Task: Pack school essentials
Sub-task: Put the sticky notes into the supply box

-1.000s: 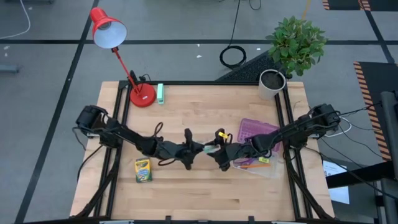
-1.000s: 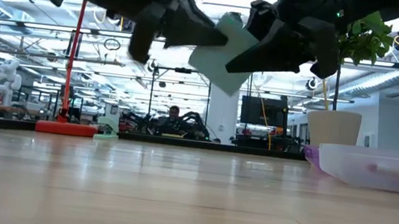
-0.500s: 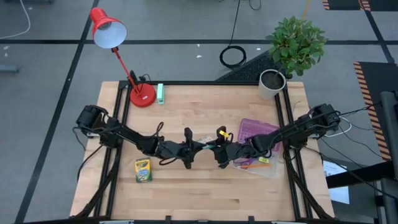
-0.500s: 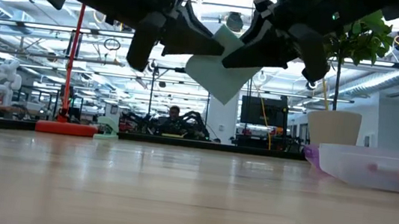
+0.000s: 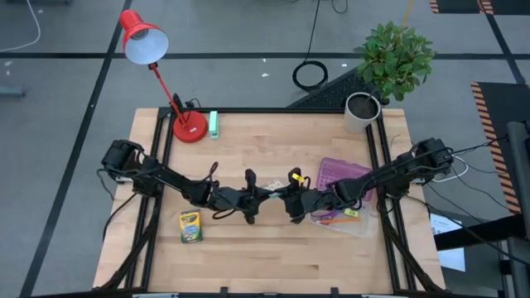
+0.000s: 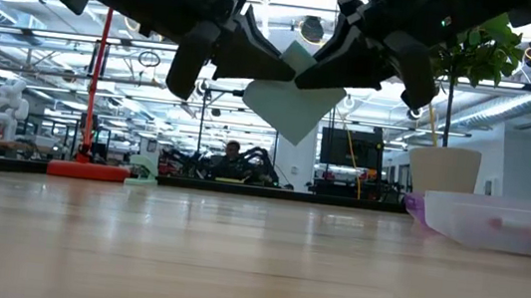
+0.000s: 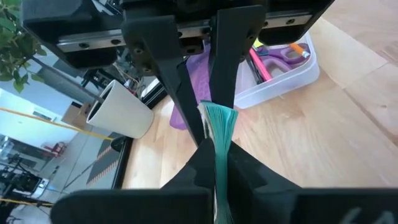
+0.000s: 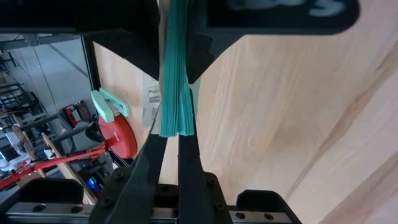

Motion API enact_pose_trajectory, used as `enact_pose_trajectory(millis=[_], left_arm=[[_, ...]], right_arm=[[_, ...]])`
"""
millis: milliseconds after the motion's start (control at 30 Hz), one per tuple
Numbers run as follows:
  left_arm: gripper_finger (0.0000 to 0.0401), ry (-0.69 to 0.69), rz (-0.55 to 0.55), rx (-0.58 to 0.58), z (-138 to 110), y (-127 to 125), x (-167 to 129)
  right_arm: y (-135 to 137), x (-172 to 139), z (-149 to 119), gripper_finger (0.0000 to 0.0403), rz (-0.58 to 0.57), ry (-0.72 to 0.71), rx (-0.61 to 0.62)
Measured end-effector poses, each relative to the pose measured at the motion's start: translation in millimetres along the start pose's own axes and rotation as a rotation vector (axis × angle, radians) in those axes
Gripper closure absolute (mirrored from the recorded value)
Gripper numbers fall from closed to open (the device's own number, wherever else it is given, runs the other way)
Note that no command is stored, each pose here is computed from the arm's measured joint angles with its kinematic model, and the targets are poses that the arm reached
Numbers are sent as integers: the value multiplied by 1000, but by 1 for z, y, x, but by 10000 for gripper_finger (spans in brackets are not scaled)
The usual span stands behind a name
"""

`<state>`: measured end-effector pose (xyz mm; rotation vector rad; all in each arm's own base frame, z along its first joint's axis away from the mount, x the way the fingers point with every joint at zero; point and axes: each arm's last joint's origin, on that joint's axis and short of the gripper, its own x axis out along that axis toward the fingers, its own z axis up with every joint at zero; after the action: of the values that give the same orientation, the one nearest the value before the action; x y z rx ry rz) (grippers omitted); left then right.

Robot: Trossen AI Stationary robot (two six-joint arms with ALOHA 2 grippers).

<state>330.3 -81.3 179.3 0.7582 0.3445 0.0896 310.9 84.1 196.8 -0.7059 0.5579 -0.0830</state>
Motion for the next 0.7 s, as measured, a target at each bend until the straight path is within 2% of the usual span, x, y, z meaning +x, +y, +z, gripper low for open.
enact_pose_trajectory(millis=[167,567,700], left_arm=[[378,3,-1,-5,0,0,0],[274,17,-63,-190,-1,-6,-2],[253,39,-81,-238,-3,-9,-3]], right_arm=[[0,0,0,394,2,1,-1],[8,-5,4,392,25,-16,-17],[11,-8,6,392,33,-26,-20]])
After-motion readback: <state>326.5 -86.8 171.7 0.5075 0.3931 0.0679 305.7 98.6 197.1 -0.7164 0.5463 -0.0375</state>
